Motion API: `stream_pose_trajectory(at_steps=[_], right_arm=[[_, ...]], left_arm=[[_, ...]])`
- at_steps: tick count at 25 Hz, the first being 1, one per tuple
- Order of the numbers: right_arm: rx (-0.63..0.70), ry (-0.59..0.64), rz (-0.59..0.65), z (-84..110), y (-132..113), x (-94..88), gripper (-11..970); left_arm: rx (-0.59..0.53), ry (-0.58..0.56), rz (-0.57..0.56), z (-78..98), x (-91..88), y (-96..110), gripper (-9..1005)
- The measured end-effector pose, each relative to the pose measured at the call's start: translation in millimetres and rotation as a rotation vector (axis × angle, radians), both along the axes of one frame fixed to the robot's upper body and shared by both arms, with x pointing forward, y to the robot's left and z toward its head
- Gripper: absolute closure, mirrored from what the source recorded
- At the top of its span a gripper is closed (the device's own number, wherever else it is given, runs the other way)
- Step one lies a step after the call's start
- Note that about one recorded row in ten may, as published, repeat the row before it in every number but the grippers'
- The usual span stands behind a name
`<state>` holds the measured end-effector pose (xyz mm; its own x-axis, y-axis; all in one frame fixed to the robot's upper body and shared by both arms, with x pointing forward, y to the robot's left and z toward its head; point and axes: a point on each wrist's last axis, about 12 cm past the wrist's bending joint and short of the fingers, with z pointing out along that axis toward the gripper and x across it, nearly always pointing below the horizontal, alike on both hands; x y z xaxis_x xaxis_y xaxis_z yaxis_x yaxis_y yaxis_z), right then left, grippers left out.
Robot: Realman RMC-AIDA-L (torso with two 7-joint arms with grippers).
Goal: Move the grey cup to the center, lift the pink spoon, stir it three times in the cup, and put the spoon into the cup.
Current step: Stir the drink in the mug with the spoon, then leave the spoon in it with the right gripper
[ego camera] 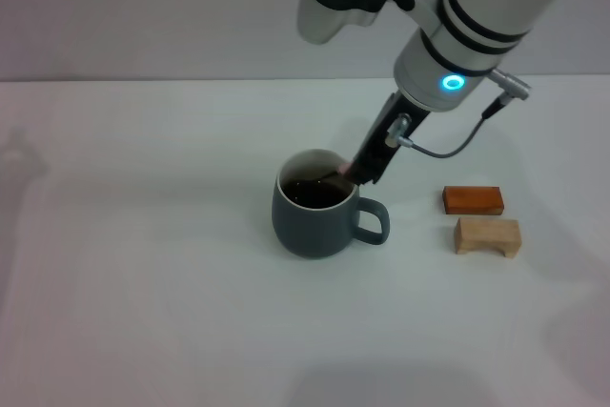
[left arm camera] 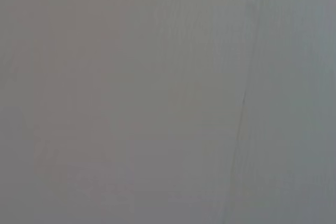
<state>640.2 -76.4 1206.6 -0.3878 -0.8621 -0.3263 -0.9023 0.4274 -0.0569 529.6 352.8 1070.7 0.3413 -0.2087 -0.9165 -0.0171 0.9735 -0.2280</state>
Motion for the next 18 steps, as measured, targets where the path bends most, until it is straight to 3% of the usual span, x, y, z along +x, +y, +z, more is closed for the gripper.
stream_pose_trajectory(at_steps=[18], right_arm=[[-0.03, -0.039, 0.014, -1.1, 6.5, 2.3, 815]], left_arm=[[0.001, -0.001, -0.007, 0.4, 1.7, -2.1, 998]])
